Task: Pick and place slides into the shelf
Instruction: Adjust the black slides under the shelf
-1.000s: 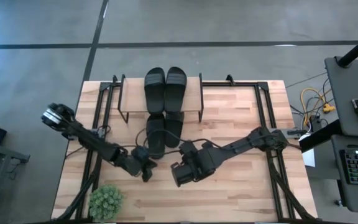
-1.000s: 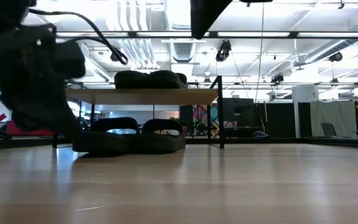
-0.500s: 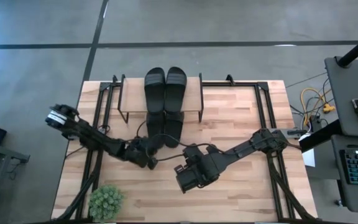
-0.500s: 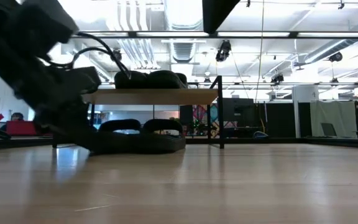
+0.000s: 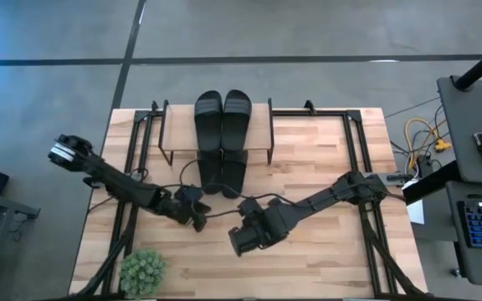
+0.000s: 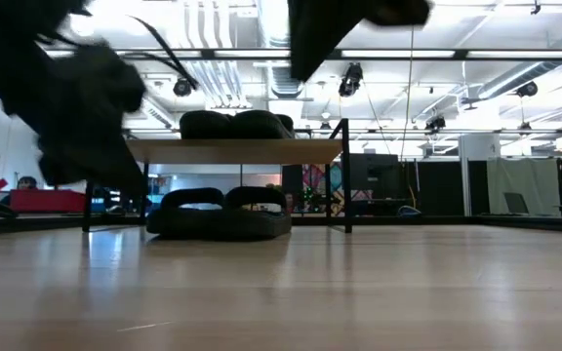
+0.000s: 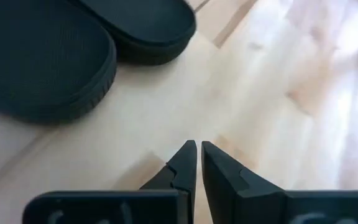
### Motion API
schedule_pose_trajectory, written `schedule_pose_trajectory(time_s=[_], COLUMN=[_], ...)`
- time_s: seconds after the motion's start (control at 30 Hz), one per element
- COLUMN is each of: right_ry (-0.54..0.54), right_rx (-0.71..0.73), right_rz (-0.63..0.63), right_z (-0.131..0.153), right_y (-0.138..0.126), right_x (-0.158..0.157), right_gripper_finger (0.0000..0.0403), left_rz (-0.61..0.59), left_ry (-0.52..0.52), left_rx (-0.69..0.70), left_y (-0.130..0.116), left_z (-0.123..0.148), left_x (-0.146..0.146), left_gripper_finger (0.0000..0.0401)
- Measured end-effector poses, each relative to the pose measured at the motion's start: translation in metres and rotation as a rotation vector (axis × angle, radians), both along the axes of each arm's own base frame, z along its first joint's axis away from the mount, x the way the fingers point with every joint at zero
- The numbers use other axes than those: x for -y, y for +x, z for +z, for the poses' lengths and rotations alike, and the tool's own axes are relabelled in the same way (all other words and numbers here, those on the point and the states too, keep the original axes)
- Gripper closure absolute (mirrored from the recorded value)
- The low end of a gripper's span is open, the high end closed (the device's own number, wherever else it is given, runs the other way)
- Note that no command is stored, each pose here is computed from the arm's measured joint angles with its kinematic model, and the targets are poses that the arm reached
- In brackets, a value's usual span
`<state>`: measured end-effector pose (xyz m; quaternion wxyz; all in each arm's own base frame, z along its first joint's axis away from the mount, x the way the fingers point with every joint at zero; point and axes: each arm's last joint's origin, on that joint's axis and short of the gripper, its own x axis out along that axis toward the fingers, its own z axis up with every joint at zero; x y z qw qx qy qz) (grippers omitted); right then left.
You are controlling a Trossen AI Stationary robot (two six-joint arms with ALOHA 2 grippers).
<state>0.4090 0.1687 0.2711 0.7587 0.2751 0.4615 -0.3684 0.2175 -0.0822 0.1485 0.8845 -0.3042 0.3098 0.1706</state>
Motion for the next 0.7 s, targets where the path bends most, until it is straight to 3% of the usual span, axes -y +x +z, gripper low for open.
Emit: schedule_pose_trajectory(time_s=[0.37,0.5,0.7], right_ry=[0.145,0.191,0.244], right_rx=[0.125,0.161,0.229], right_rz=[0.012,-0.006,-0.054], right_z=[-0.067,-0.085,-0.114], right_y=[0.042,0.046,0.047], right_x=[0.053,0.064,0.075], right_gripper_finger=[0.0394,0.0394,0.0394], left_rz=[0.049,0.06,0.062], left_ry=[-0.081,-0.084,-0.037], left_rx=[0.194,0.268,0.253], left_y=[-0.067,-0.081,-0.093], left_z=[0.052,0.063,0.066], left_x=[0.026,0.026,0.017], left_gripper_finger=[0.0391,0.0391,0.0391])
